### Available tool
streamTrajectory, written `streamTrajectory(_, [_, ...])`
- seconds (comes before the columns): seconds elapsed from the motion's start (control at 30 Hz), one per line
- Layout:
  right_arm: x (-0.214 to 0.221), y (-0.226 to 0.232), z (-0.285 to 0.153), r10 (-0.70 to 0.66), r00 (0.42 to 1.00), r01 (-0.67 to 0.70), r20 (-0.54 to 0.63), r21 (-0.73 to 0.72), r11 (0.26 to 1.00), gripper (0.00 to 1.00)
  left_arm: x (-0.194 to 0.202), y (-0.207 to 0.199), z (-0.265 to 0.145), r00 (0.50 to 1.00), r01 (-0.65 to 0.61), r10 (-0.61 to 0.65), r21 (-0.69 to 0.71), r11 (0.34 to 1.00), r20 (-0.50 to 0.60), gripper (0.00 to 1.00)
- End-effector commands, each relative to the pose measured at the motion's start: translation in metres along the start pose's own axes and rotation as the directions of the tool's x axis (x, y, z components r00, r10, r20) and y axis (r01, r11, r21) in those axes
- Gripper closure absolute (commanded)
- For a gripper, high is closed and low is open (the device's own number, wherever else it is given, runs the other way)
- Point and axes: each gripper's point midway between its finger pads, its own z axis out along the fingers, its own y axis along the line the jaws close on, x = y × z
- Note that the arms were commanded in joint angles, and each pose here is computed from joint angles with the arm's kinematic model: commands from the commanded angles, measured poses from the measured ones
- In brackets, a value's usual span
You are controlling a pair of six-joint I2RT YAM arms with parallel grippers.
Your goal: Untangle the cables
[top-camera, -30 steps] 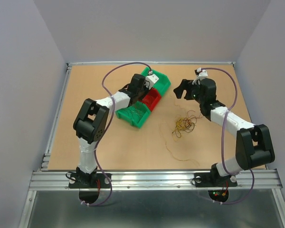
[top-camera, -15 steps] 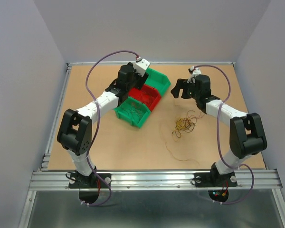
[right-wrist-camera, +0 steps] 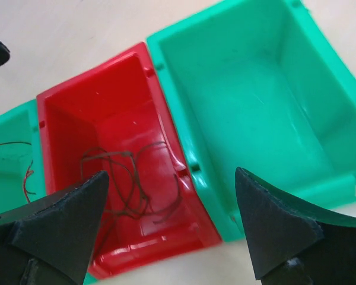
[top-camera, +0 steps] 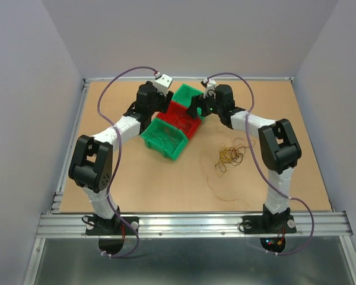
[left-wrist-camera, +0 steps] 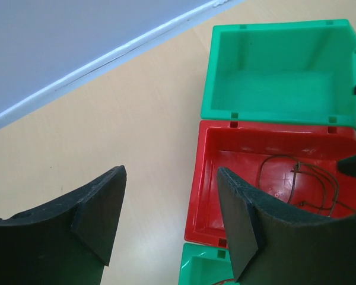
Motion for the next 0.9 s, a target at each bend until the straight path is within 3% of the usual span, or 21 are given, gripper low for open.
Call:
streamTrajectory(0.0, [-0.035,0.019,0.024,-0.114,0.989,0.12,0.091,-0.062,0.991,0.08,-0.051,0.008,-0.016,0.987,0.026,-0.022,-0.021,0.999,0.159,0.26])
streamTrajectory(0.2, [-0.014,0.016,0.054,-0.19,0.981,0.192,0.045,-0.037,0.981,0.1,-0.055,0.01,-0.021,0.983,0.039,-0.034,-0.024,0.999,0.179,0.26])
streamTrajectory(0.3, [0.003,0.027,0.058,-0.227,0.974,0.226,0.005,-0.106,0.968,0.2,-0.057,0.012,-0.026,0.98,0.043,-0.036,-0.031,0.999,0.197,0.27])
streamTrajectory(0.43, [0.021,0.053,0.047,-0.287,0.958,0.277,-0.006,-0.245,0.929,0.25,-0.064,0.014,-0.034,0.972,0.051,-0.04,-0.04,0.998,0.23,0.26])
streamTrajectory(0.67, [0.023,0.085,0.024,-0.365,0.931,0.351,0.027,-0.345,0.87,0.65,-0.073,0.006,-0.047,0.963,0.046,-0.048,0.011,0.999,0.267,0.26])
streamTrajectory(0.83, [0.025,0.111,0.001,-0.383,0.922,0.367,0.052,-0.429,0.825,0.66,-0.082,-0.007,-0.062,0.957,0.02,-0.017,-0.008,1.0,0.289,0.26])
streamTrajectory(0.87, [0.023,0.117,-0.006,-0.379,0.924,0.364,0.058,-0.442,0.82,0.61,-0.085,-0.022,-0.069,0.954,0.002,-0.004,0.008,1.0,0.299,0.26])
